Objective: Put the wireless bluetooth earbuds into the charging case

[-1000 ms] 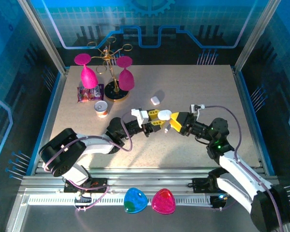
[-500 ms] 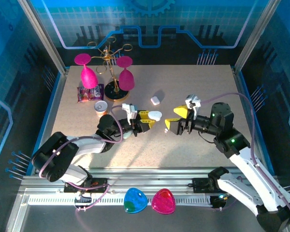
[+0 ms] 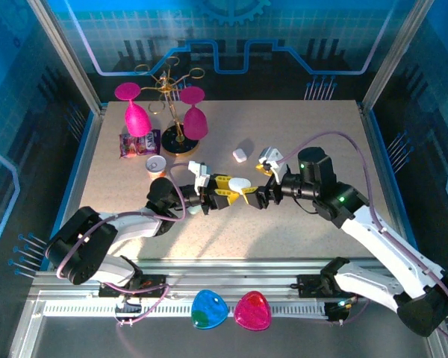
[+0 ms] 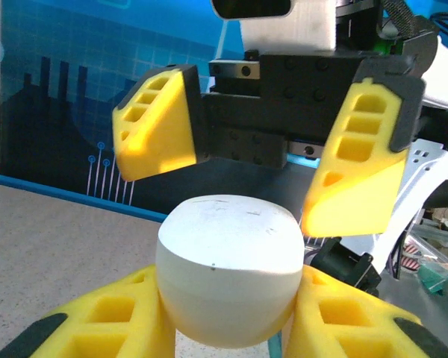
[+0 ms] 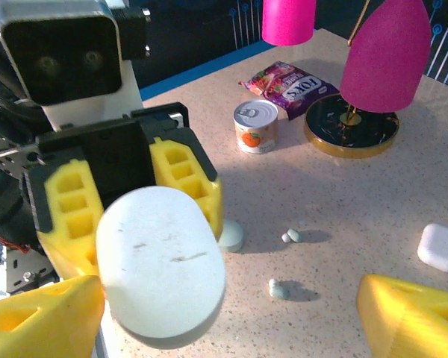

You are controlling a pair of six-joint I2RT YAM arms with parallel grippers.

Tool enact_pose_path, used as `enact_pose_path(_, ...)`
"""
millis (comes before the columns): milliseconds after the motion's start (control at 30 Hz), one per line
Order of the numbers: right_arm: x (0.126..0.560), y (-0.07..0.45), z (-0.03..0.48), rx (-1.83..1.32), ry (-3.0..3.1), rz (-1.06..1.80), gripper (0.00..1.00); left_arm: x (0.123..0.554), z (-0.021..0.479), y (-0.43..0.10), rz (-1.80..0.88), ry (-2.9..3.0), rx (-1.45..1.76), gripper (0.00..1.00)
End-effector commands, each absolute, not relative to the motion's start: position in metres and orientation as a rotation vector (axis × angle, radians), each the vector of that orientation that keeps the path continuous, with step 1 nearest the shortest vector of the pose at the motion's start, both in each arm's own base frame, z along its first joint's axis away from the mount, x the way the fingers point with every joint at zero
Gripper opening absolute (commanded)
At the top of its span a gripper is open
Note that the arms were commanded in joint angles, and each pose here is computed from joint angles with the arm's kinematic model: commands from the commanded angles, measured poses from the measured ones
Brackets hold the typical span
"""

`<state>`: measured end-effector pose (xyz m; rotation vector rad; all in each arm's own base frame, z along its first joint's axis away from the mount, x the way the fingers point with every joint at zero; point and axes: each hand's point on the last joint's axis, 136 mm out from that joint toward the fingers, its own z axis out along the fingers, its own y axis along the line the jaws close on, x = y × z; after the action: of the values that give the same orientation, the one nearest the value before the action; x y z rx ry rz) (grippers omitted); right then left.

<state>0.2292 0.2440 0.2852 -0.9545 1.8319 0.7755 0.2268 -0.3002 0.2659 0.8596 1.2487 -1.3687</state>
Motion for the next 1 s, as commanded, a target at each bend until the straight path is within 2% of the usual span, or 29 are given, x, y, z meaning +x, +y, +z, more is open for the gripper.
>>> enact_pose_path(0, 0.228, 0.245, 0.298, -0.986, 1.786, 0.739, 0.88, 0.218, 0.276, -0.296, -1.395, 1.196, 0.876, 0.22)
enact_pose_path(400, 0.257, 0.228, 0.306, -0.829, 1.831, 0.606, 0.85, 0.210, 0.275, -0.296, -1.389, 1.173, 0.917, 0.21)
enact_pose_path(633, 0.257, 0.227, 0.313, -0.816, 1.820, 0.630, 0.86, 0.209, 0.272, -0.294, -1.369, 1.166, 0.923, 0.22)
enact_pose_path(833, 0.242, 0.225, 0.326, -0.803, 1.751, 0.697, 0.91, 0.214, 0.270, -0.294, -1.331, 1.163, 0.915, 0.22)
enact_pose_path(900, 0.236, 0.221, 0.332, -0.772, 1.730, 0.728, 0.99, 0.216, 0.268, -0.293, -1.314, 1.165, 0.907, 0.22)
enact_pose_path(967, 0.235, 0.214, 0.335, -0.710, 1.722, 0.748, 1.00, 0.220, 0.265, -0.291, -1.289, 1.170, 0.895, 0.22)
